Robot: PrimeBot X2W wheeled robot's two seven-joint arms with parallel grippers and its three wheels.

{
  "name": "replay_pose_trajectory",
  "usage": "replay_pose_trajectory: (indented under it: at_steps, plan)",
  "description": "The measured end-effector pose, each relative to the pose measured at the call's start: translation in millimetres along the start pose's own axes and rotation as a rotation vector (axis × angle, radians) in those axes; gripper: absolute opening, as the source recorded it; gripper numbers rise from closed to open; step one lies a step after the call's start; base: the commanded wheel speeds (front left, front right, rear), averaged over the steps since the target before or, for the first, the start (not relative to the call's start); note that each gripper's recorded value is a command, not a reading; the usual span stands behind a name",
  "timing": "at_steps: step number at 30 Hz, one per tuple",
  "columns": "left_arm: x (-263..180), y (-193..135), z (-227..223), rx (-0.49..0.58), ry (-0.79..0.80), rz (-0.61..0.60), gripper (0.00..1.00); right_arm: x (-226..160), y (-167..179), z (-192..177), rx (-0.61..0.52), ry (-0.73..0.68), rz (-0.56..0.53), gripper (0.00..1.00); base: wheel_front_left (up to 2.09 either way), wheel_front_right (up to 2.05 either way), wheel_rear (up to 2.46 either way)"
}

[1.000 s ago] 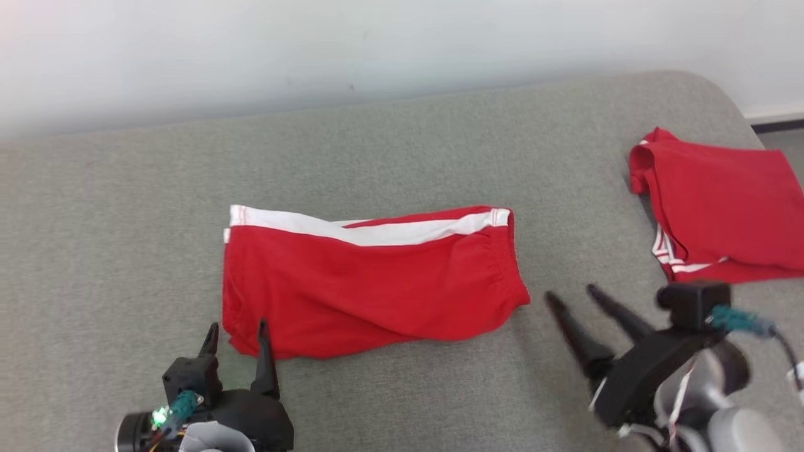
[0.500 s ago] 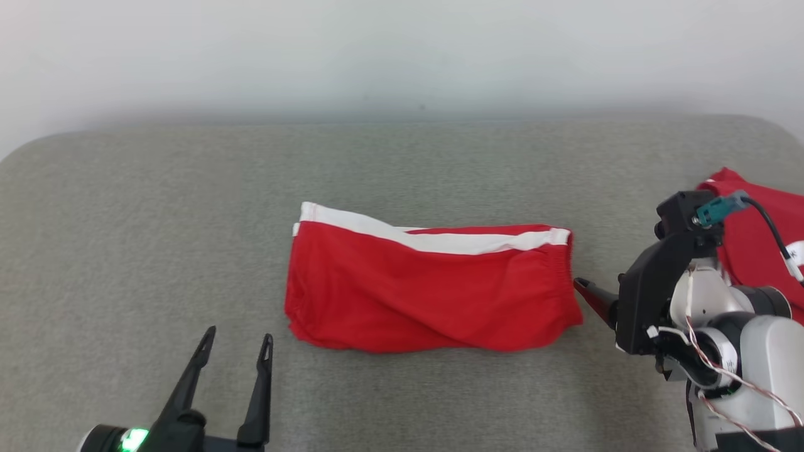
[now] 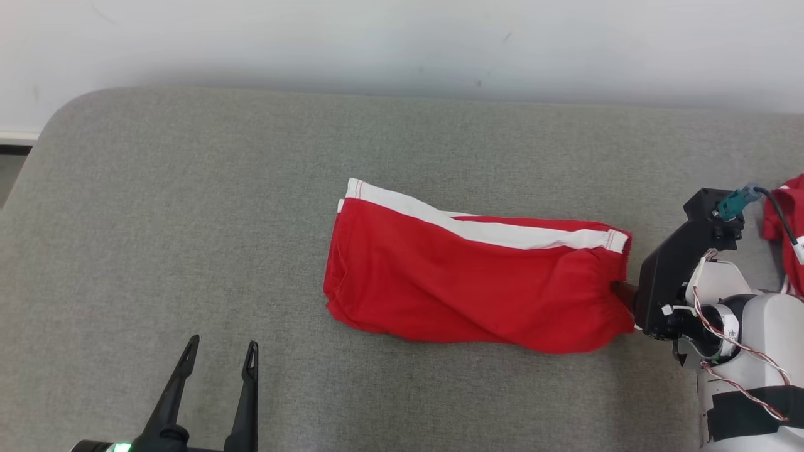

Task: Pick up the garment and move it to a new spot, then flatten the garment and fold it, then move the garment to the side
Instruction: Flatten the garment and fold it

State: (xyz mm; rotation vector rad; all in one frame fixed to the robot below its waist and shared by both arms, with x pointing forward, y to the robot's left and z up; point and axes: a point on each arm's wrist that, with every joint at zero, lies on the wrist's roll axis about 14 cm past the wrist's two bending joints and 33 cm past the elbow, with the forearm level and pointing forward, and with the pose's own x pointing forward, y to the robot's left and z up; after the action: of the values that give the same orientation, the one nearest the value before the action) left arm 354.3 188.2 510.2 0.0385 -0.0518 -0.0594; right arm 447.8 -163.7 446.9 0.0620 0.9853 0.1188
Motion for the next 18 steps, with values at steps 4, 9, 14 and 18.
replay_pose_trajectory:
  at_steps: [4, 9, 14, 18]
  plan:
    - [-4.2, 4.4, -5.7, 0.007, 0.021, 0.016, 1.00, 13.3, 3.0, -6.1, 0.016, 0.031, 0.011, 1.00, 0.00, 0.00, 0.00]
    - [-5.9, 6.0, -7.8, 0.012, 0.029, 0.019, 1.00, 25.8, 2.2, -13.1, 0.034, 0.057, 0.008, 1.00, 0.00, 0.00, 0.00]
    - [-6.9, 5.0, -9.7, 0.016, 0.041, 0.014, 1.00, 37.5, 0.4, -20.4, 0.051, 0.087, 0.004, 1.00, 0.00, 0.00, 0.00]
    - [-6.4, 4.4, -11.4, 0.017, 0.050, 0.013, 1.00, 47.8, 9.3, -22.5, 0.059, 0.103, 0.039, 1.00, 0.00, 0.00, 0.00]
